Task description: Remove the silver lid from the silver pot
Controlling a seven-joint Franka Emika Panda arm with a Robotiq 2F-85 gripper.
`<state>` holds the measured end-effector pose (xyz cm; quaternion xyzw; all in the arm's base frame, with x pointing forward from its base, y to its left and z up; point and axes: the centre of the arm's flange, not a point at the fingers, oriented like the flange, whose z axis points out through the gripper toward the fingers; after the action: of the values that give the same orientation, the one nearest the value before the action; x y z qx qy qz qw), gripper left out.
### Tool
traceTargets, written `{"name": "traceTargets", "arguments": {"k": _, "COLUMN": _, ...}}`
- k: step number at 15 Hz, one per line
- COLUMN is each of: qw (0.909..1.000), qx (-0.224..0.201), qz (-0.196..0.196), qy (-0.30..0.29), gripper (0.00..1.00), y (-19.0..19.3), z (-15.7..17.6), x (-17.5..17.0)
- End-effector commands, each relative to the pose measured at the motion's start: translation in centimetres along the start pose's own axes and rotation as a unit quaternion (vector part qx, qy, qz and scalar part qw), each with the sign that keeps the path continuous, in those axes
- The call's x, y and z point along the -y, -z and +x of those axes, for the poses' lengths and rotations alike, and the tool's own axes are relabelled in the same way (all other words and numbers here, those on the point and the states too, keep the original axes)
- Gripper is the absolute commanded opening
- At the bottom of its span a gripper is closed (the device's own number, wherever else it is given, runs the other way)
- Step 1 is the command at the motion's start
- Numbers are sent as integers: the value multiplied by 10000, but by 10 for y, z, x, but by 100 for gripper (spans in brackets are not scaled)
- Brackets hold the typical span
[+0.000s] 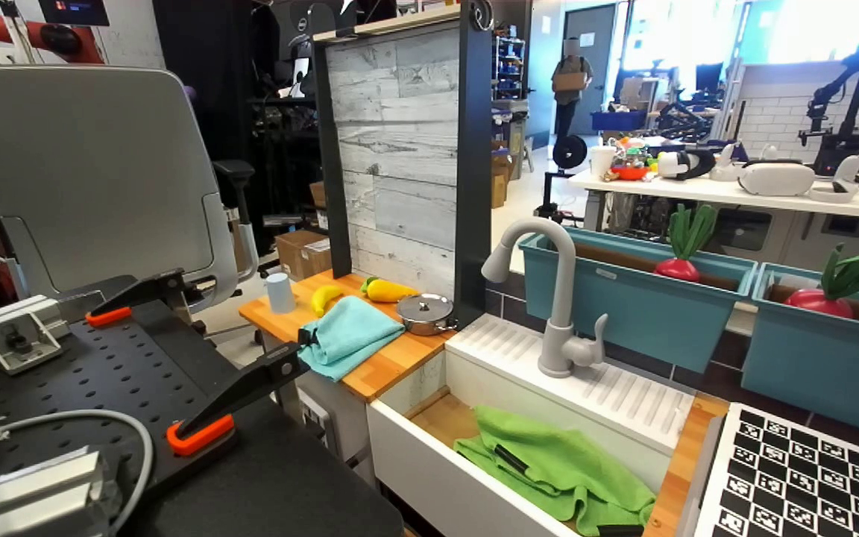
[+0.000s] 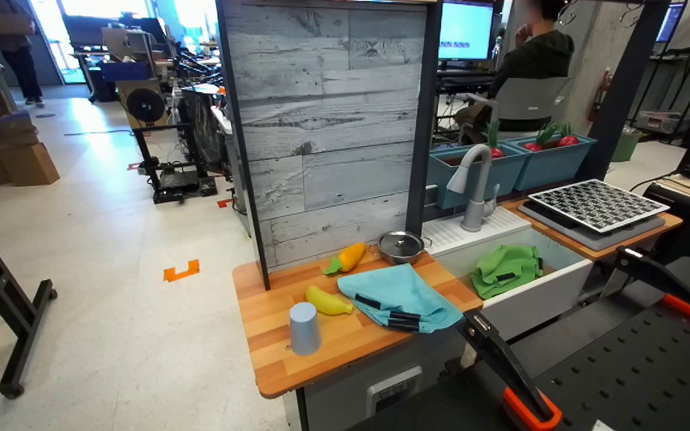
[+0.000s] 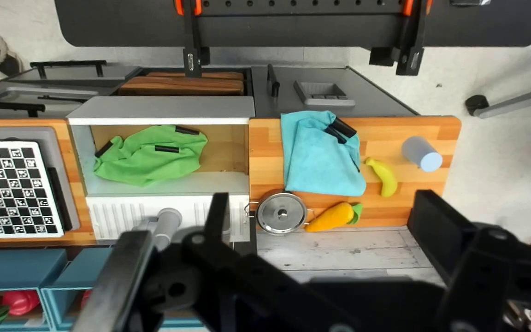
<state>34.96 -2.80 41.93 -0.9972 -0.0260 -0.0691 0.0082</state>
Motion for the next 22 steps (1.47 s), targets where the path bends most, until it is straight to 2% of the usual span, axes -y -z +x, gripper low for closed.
{"name": "traceTargets", "arguments": {"k": 1, "qw": 9995, "qx": 103, "qz": -3, "qy": -304, "gripper": 100, "y": -60, "z": 42, "x": -11}}
{"name": "traceTargets", "arguments": {"k": 5, "qw": 9976, "qx": 500, "qz": 64, "qy": -475, "gripper": 100, "y": -126, "z": 75, "x": -16}}
{"name": "traceTargets", "arguments": {"k": 10, "qw": 9912, "qx": 569, "qz": 214, "qy": -1179, "gripper": 100, "y": -198, "z": 116, "x": -21}}
{"name": "traceTargets", "arguments": {"k": 14, "qw": 9823, "qx": 521, "qz": 220, "qy": -1783, "gripper": 100, "y": -257, "z": 149, "x": -26}}
{"name": "traceTargets", "arguments": {"k": 18, "qw": 9707, "qx": 750, "qz": 236, "qy": -2272, "gripper": 100, "y": -313, "z": 179, "x": -28}}
{"name": "traceTargets", "arguments": {"k": 22, "qw": 9613, "qx": 767, "qz": 109, "qy": -2645, "gripper": 100, "y": -357, "z": 203, "x": -24}}
